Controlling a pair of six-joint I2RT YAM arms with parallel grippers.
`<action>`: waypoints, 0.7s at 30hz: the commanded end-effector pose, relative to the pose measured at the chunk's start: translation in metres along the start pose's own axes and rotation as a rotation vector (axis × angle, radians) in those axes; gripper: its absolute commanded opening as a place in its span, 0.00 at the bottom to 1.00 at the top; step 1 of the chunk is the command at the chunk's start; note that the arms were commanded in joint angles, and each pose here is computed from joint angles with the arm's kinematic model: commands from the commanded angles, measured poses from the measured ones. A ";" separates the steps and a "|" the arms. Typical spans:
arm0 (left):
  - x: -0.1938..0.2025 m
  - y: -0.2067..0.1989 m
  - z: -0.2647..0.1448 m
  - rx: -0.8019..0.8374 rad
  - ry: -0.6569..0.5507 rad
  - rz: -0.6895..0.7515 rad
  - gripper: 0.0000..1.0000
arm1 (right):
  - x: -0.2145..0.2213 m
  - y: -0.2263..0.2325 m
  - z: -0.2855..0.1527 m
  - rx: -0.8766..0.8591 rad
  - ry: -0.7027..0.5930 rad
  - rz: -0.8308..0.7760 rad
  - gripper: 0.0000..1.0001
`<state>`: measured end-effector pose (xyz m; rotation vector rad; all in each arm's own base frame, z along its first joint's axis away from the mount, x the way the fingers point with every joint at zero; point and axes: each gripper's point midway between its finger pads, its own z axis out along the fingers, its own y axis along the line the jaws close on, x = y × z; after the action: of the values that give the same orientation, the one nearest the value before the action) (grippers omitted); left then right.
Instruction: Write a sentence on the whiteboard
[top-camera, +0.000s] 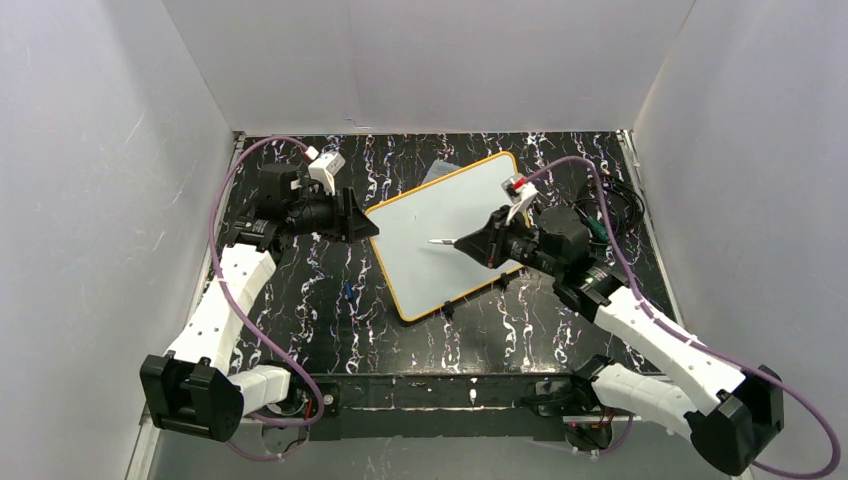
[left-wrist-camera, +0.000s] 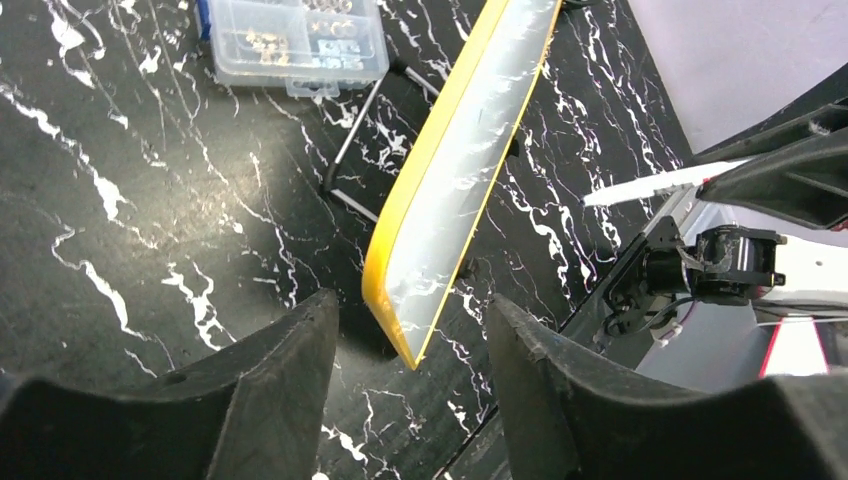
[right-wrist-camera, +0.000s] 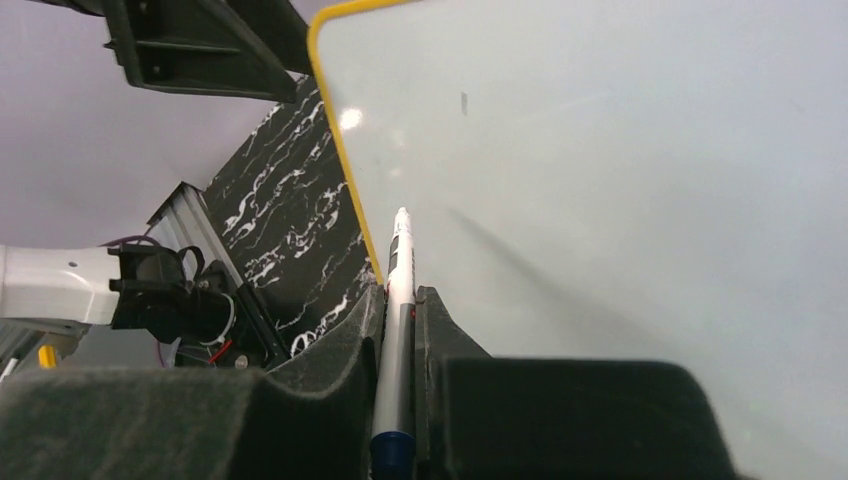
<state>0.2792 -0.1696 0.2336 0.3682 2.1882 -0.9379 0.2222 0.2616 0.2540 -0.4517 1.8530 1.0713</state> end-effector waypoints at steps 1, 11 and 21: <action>-0.019 -0.020 -0.004 0.105 -0.042 0.082 0.49 | -0.051 0.036 0.019 -0.035 -0.176 -0.105 0.01; -0.013 -0.014 -0.001 0.105 -0.061 0.131 0.28 | -0.056 0.067 0.065 -0.084 -0.209 -0.152 0.01; -0.008 -0.013 0.002 0.118 -0.059 0.149 0.00 | -0.062 0.078 0.080 -0.085 -0.248 -0.169 0.01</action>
<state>0.2888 -0.1760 0.2396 0.4903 2.0701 -0.9574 0.2344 0.3594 0.2803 -0.5502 1.6792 1.0405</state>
